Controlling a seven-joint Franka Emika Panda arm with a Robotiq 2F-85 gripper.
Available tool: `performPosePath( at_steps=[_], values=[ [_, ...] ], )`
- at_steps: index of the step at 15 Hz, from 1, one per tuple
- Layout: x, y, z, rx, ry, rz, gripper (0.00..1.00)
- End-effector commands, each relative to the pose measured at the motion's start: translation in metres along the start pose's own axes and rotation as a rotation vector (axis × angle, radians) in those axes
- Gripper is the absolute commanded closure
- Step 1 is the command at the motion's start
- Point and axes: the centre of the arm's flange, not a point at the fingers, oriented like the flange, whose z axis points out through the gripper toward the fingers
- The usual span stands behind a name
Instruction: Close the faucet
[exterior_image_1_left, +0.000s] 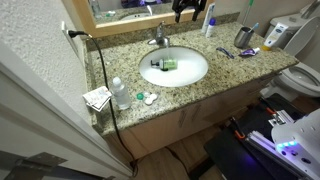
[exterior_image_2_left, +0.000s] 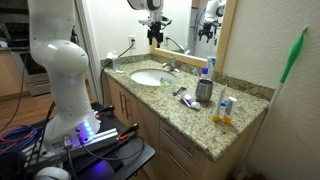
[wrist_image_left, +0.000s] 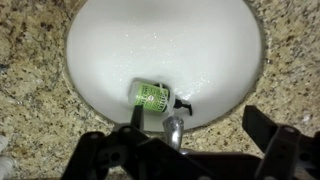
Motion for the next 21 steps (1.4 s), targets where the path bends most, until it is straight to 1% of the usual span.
performPosePath(
  at_steps=[1,3,4,5,7,9,10,11,13,16,19,21],
  values=[
    [0.071,-0.012,0.022,-0.031,0.023,0.055,0.0],
    [0.098,-0.013,0.029,-0.016,0.056,0.093,0.0],
    [0.103,-0.013,0.028,-0.002,0.062,0.115,0.0],
    [0.068,-0.004,0.032,-0.009,0.039,0.084,0.0],
    [0.083,-0.005,0.034,-0.001,0.056,0.103,0.0],
    [0.087,-0.006,0.034,0.002,0.061,0.107,0.0],
    [0.096,-0.002,0.046,-0.007,0.025,0.111,0.0],
    [0.104,0.001,0.053,0.008,0.023,0.107,0.0],
    [0.117,0.003,0.061,0.026,0.049,0.1,0.0],
    [0.14,-0.001,0.074,0.025,0.081,0.092,0.0],
    [0.157,-0.006,0.081,0.039,0.116,0.09,0.0],
    [0.166,-0.009,0.085,0.031,0.131,0.097,0.0]
  ],
)
